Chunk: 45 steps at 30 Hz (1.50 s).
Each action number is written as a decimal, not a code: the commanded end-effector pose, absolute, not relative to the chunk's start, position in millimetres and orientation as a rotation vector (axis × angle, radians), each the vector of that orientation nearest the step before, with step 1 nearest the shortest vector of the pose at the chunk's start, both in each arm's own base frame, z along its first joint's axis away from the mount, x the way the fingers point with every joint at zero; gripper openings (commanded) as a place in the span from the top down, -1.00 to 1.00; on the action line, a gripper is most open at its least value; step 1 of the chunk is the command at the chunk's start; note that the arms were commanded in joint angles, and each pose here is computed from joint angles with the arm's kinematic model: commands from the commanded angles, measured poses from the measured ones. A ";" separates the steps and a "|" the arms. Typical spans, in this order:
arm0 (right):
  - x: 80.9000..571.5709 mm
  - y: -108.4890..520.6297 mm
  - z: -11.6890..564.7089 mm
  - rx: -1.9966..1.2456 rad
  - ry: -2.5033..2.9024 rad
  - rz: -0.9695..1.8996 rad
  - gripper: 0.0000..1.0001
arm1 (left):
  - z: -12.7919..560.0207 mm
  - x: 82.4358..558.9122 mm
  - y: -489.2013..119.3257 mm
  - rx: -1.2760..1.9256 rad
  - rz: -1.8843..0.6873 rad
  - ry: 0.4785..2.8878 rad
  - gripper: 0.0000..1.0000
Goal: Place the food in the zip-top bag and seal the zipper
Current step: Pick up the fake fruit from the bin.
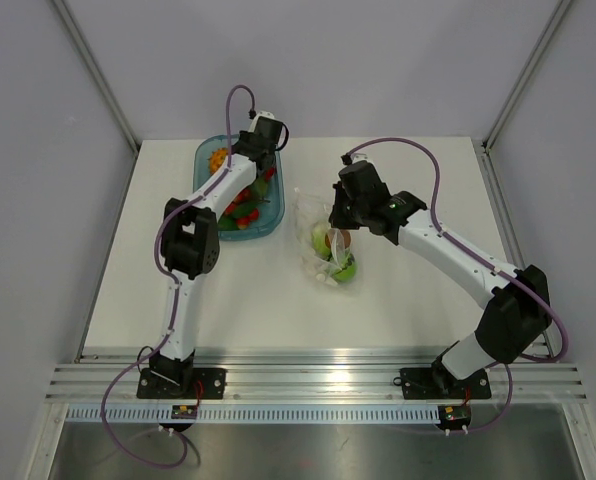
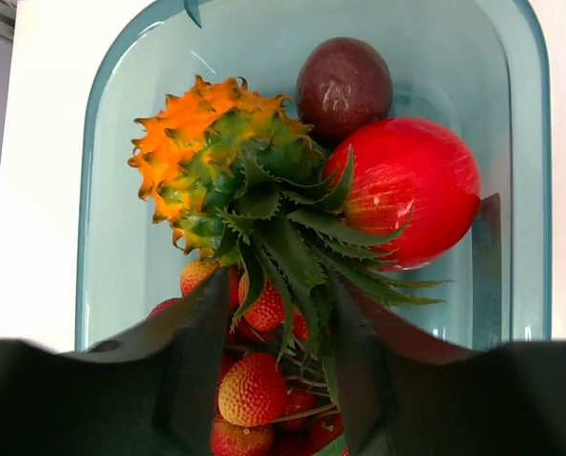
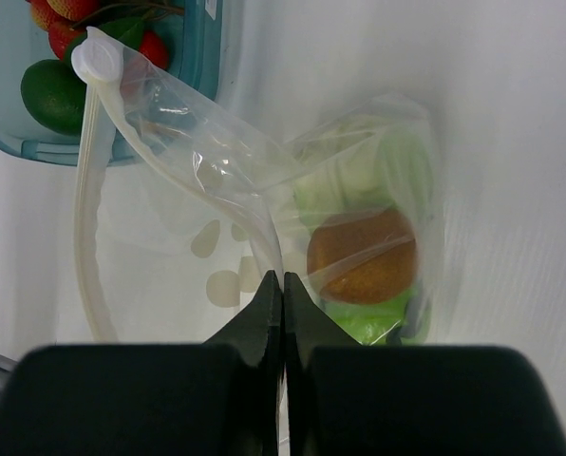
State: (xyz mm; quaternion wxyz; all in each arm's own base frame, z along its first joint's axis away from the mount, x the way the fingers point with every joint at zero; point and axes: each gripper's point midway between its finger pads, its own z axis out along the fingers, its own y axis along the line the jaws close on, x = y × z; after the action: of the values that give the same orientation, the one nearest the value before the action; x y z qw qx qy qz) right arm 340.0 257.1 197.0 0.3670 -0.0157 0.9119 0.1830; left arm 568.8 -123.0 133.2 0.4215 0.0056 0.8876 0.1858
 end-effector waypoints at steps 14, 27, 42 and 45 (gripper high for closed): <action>346.9 261.8 208.3 -0.034 2.308 0.499 1.00 | 212.6 575.6 -103.6 -0.128 0.415 2.074 1.00; 340.7 254.3 211.8 -0.011 2.296 0.495 1.00 | 321.4 524.7 -83.4 -0.229 0.193 1.964 1.00; 349.3 249.3 218.9 0.009 2.266 0.463 1.00 | 426.4 300.1 -200.1 0.062 -1.066 1.958 1.00; 349.1 249.1 219.8 0.011 2.264 0.468 1.00 | 437.7 266.7 -212.3 0.097 -1.261 1.925 1.00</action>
State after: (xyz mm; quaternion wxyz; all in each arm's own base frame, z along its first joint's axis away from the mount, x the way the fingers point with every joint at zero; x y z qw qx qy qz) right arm 341.4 254.6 195.5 0.3696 -0.0093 0.9121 0.1774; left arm 303.7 -175.7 409.9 0.4643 -0.0077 0.8077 -0.3633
